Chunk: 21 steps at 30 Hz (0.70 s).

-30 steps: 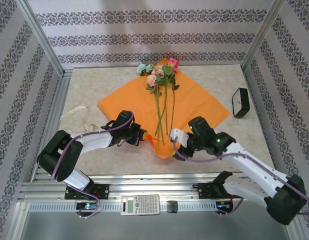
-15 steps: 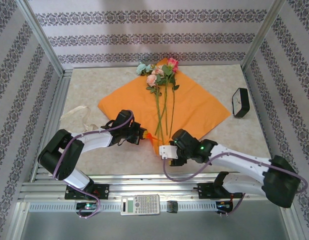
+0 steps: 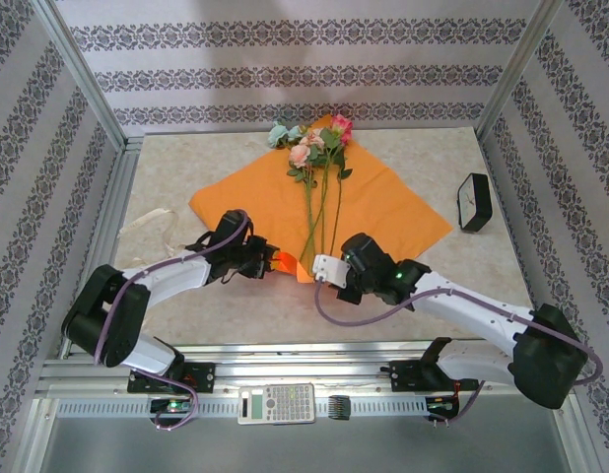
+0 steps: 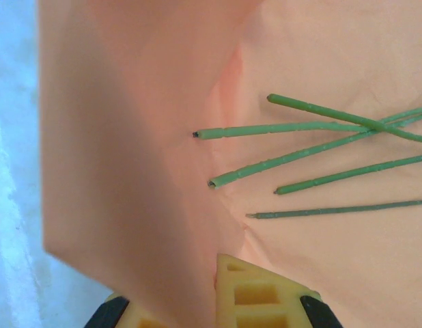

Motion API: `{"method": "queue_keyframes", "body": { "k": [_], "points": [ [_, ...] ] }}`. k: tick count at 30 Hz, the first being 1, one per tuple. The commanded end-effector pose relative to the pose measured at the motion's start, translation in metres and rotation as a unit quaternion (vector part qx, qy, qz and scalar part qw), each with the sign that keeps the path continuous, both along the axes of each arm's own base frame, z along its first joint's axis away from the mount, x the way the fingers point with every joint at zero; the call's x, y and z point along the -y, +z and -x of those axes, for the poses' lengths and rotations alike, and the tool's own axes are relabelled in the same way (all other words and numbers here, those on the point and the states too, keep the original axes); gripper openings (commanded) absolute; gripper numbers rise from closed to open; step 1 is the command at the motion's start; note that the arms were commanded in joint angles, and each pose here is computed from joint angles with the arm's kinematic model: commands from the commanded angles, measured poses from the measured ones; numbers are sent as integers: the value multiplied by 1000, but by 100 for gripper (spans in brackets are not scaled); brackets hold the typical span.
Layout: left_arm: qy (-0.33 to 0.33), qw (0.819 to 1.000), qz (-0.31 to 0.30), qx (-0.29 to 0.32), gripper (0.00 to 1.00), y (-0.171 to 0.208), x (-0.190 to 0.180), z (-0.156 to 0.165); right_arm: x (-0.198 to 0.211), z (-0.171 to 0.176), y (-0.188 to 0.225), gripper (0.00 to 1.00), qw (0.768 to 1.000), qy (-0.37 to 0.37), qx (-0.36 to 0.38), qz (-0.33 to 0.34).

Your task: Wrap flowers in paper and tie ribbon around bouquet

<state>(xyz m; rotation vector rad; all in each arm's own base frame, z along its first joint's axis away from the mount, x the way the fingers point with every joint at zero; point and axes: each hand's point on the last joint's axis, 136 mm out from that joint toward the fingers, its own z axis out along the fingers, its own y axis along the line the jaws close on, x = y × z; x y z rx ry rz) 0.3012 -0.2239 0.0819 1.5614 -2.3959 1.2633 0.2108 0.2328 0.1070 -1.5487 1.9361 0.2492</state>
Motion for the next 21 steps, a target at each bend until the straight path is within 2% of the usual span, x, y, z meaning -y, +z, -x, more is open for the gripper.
{"method": "queue_keyframes", "body": {
  "k": [1,6,10,13,21],
  "points": [
    [1,1000,-28,-6,19,1,-15,2,-6,8,13,0,996,-11,-75,-48],
    [-1,999,-34,-2,36,4,-22,-3,-12,-12,16,0,985,-52,-149,-72],
    [-10,997,-73,6,52,15,-35,0,-17,-29,15,0,972,-82,-204,-87],
    [-12,994,-106,12,60,22,-49,7,-9,-53,3,0,958,-143,-237,-72],
    [-57,990,-128,28,61,24,-57,29,9,-94,-26,0,892,-261,-365,-62]
  ]
}}
